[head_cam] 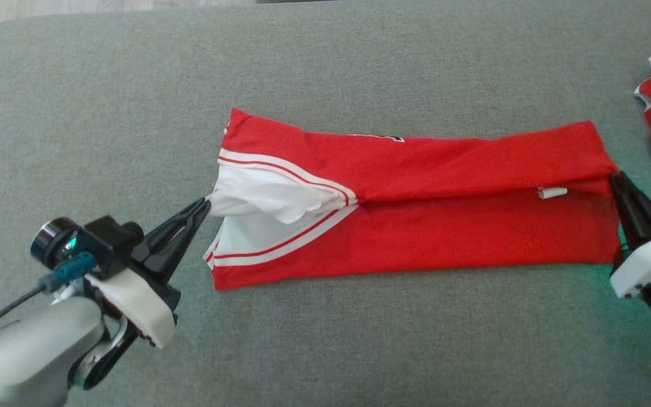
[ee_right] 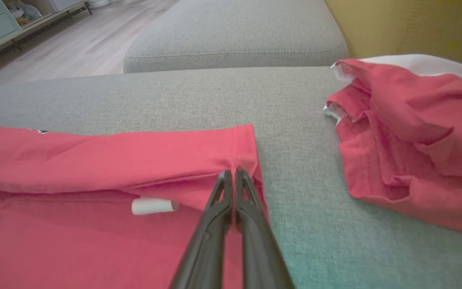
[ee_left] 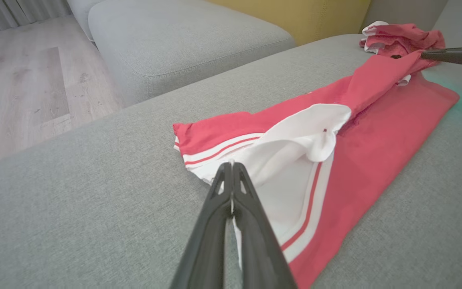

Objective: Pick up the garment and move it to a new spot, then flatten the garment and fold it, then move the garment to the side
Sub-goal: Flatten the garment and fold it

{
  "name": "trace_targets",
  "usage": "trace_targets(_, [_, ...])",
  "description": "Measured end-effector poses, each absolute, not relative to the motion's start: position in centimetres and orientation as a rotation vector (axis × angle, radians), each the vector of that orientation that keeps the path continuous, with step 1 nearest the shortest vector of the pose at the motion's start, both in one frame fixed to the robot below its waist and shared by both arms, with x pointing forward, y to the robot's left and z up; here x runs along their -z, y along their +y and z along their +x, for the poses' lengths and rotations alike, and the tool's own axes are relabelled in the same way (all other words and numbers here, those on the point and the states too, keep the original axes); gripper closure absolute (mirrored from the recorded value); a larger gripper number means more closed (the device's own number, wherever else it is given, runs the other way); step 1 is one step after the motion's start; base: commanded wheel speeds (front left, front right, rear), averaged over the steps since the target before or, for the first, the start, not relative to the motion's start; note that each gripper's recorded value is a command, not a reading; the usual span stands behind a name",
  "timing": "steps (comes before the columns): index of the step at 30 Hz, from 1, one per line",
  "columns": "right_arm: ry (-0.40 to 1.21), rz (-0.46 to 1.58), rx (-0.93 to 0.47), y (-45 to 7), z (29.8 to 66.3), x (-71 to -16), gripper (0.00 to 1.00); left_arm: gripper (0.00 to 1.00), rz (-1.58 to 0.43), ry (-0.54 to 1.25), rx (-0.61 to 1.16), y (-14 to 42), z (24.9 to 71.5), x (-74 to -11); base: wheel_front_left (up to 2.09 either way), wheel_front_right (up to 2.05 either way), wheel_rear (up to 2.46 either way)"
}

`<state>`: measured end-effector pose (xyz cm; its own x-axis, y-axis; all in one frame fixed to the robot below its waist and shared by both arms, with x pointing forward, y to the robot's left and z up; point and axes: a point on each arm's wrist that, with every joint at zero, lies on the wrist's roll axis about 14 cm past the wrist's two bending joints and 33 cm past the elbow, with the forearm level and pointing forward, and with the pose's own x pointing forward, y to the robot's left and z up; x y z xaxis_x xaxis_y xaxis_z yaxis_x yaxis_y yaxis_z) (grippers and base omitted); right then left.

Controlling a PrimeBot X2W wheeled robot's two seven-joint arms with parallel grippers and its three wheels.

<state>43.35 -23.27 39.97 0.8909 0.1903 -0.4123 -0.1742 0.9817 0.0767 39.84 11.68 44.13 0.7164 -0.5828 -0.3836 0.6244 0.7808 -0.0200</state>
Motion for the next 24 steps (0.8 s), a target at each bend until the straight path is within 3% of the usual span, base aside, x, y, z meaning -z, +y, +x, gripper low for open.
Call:
trace_targets(1, [0.438, 0.041, -0.188, -23.2, 43.1, -39.8, 0.98, 1.00, 0.111, 0.390, 0.671, 11.6, 39.7, -44.0, 0.00, 0.00, 0.00])
trace_targets(2, [0.443, 0.046, -0.183, -23.1, 42.9, -39.7, 0.89, 1.00, 0.112, 0.392, 0.667, 11.6, 39.7, -43.9, 0.00, 0.00, 0.00])
trace_targets(5, [0.478, 0.051, -0.164, -23.2, 42.0, -39.0, 0.00, 1.00, 0.109, 0.391, 0.660, 11.5, 39.6, -43.6, 0.00, 0.00, 0.00])
trace_targets(6, [0.481, 0.052, -0.157, -23.3, 41.7, -38.9, 0.00, 0.67, 0.111, 0.391, 0.654, 11.5, 39.6, -43.5, 0.00, 0.00, 0.00])
trace_targets(7, [0.479, 0.056, -0.147, -23.4, 41.5, -38.8, 0.00, 0.41, 0.112, 0.386, 0.647, 11.5, 39.6, -43.5, 0.00, 0.00, 0.00])
trace_targets(8, [0.479, 0.056, -0.147, -23.4, 41.5, -38.8, 0.00, 0.00, 0.112, 0.386, 0.647, 11.5, 39.6, -43.5, 0.00, 0.00, 0.00])
trace_targets(18, [0.397, 0.196, -0.012, -24.1, 37.8, -39.9, 0.00, 0.00, 0.079, 0.211, 0.357, 11.7, 40.1, -46.2, 0.00, 0.00, 0.00])
trace_targets(24, [0.366, 0.249, 0.014, -23.4, 37.7, -40.4, 0.00, 0.00, -0.036, 0.071, 0.175, 11.3, 38.1, -49.3, 0.00, 0.00, 0.00])
